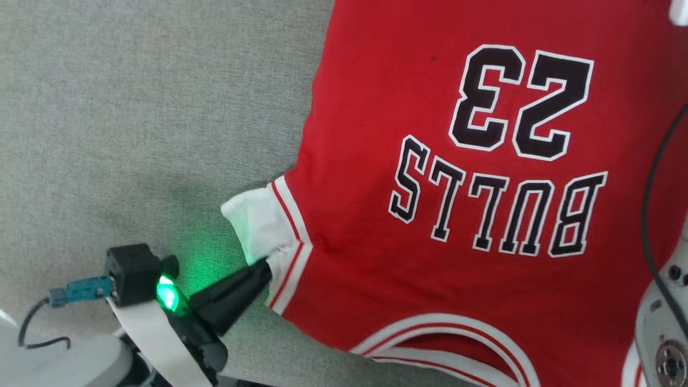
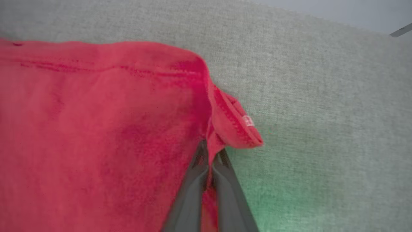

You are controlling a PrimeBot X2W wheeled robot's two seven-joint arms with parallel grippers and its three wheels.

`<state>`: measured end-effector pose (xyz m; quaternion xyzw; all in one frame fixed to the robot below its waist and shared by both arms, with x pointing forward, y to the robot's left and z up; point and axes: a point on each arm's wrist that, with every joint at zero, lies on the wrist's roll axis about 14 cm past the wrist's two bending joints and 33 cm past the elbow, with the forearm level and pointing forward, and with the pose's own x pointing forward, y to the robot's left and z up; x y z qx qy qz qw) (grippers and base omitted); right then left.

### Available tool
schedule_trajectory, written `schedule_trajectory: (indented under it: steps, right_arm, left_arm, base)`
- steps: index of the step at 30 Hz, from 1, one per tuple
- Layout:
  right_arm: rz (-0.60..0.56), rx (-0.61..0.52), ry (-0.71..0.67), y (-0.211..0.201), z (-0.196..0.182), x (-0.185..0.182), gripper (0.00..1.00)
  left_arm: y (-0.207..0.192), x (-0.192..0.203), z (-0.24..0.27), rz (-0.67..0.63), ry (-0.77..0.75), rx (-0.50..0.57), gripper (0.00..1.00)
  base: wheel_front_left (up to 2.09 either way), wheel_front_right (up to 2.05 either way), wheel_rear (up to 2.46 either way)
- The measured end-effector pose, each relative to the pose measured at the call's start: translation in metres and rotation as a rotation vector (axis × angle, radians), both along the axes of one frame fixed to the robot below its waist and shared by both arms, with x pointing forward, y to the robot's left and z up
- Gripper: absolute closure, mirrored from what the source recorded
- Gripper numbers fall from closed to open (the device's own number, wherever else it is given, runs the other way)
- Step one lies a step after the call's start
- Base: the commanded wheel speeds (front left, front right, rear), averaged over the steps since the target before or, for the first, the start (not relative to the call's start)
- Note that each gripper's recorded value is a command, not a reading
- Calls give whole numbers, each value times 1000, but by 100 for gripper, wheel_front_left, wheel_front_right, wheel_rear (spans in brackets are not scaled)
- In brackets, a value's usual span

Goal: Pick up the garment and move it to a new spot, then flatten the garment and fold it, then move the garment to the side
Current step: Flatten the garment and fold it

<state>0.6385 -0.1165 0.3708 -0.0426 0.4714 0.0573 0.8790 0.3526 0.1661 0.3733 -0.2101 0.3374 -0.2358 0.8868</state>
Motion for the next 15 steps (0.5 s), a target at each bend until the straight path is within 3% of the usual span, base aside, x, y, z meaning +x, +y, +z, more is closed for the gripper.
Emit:
schedule_trajectory:
  steps: [8, 15]
  right_arm:
    - [19, -18, -41, -24, 28, -31, 100]
    - [58, -34, 29, -65, 49, -124, 100]
  left_arm:
    - [9, 1, 18, 39, -53, 2, 100]
    - [9, -5, 34, 46, -97, -8, 100]
  base:
    - [0, 0, 0]
    - [0, 0, 0]
